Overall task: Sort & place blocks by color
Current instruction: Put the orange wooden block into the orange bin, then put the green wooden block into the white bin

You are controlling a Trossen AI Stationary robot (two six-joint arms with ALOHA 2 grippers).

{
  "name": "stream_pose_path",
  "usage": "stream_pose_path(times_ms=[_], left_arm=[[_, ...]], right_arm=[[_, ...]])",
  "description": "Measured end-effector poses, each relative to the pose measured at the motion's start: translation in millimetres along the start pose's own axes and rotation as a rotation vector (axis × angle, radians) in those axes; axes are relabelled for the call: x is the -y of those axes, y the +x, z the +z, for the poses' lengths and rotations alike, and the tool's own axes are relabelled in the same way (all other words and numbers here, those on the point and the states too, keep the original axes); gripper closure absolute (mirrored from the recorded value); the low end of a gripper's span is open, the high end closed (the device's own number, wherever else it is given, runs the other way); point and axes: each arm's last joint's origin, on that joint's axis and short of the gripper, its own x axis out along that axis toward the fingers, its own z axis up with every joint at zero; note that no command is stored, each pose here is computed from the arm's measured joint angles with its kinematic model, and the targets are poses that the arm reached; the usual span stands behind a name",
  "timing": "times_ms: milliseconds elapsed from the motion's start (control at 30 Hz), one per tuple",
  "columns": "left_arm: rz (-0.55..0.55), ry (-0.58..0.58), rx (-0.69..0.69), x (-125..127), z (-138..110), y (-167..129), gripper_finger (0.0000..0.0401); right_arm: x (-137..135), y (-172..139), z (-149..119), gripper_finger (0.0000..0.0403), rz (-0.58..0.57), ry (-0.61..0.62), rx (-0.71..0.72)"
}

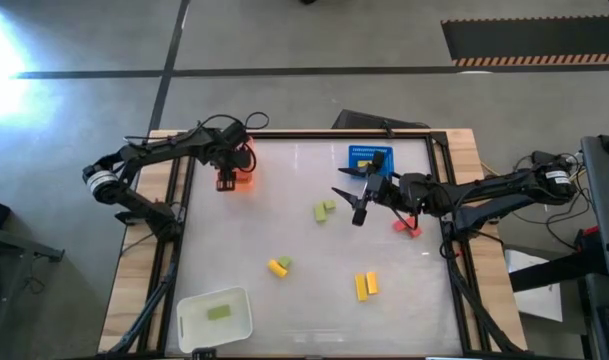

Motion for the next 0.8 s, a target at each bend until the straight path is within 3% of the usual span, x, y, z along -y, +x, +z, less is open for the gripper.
stream_pose_path(times_ms=[233, 433, 633, 800], left_arm=[[0.010, -0.002, -0.005, 0, 0, -4, 0.0217], [0.013, -0.096, 0.024, 6, 6, -31, 0.0230], [0.054, -0.160, 0.221, 36, 13, -71, 0.0248], [0.060, -0.231, 0.506, 64, 19, -102, 0.0265]], right_arm=[[0, 0, -1, 0.0170, 0.002, -0.001, -0.006], [-1, 0, -4, 0.0170, 0.007, 0.018, -0.035], [-2, 0, -8, 0.0170, 0.012, 0.114, -0.076], [-2, 0, -9, 0.0170, 0.010, 0.208, -0.089]])
